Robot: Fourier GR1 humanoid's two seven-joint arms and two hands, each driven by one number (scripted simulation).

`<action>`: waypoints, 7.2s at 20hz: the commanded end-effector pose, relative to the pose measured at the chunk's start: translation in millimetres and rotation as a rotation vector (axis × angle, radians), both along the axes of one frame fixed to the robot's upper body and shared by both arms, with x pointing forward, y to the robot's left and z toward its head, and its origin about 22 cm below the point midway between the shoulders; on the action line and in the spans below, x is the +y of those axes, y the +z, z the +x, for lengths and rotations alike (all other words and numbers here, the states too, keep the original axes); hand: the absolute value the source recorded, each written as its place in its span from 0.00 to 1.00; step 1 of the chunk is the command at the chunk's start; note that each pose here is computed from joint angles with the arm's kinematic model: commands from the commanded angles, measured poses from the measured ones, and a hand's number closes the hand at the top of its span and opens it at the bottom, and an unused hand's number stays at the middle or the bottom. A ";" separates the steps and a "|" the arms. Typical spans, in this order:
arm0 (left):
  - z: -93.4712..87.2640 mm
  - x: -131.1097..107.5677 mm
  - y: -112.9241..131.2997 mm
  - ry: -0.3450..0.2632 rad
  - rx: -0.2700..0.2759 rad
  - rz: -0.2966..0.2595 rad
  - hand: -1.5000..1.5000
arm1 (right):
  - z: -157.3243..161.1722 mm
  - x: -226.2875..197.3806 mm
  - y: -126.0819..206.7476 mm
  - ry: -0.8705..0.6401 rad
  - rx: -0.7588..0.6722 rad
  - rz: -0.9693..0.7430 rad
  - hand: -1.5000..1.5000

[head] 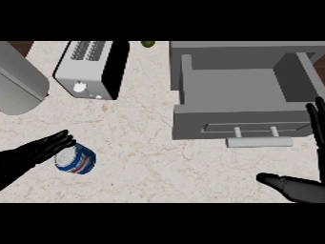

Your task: Pick up the can, place it into the drawer and close the drawer

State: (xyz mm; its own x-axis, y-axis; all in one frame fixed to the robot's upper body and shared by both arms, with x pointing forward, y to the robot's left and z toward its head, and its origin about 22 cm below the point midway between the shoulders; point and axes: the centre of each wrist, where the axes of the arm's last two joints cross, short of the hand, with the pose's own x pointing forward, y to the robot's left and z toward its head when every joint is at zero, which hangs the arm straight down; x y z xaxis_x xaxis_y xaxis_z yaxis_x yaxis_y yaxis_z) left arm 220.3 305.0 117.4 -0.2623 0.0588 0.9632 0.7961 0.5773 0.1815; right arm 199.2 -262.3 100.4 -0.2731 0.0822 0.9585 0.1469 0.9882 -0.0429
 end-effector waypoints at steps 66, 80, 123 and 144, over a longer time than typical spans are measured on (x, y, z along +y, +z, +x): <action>81.7 88.9 -127.8 0.064 0.445 0.080 0.00 | -106.3 -113.7 -1.2 -0.036 0.051 0.028 0.00; 75.4 90.8 -168.3 0.106 0.522 0.101 0.00 | -119.2 -119.2 -3.9 -0.009 0.057 0.014 0.00; 113.8 -82.2 -155.1 0.882 0.363 -0.435 1.00 | -142.5 -113.2 30.3 -0.063 0.058 0.030 0.00; 137.6 -163.2 27.9 0.870 0.216 -0.332 1.00 | -150.0 -99.6 24.4 -0.053 0.039 0.060 0.00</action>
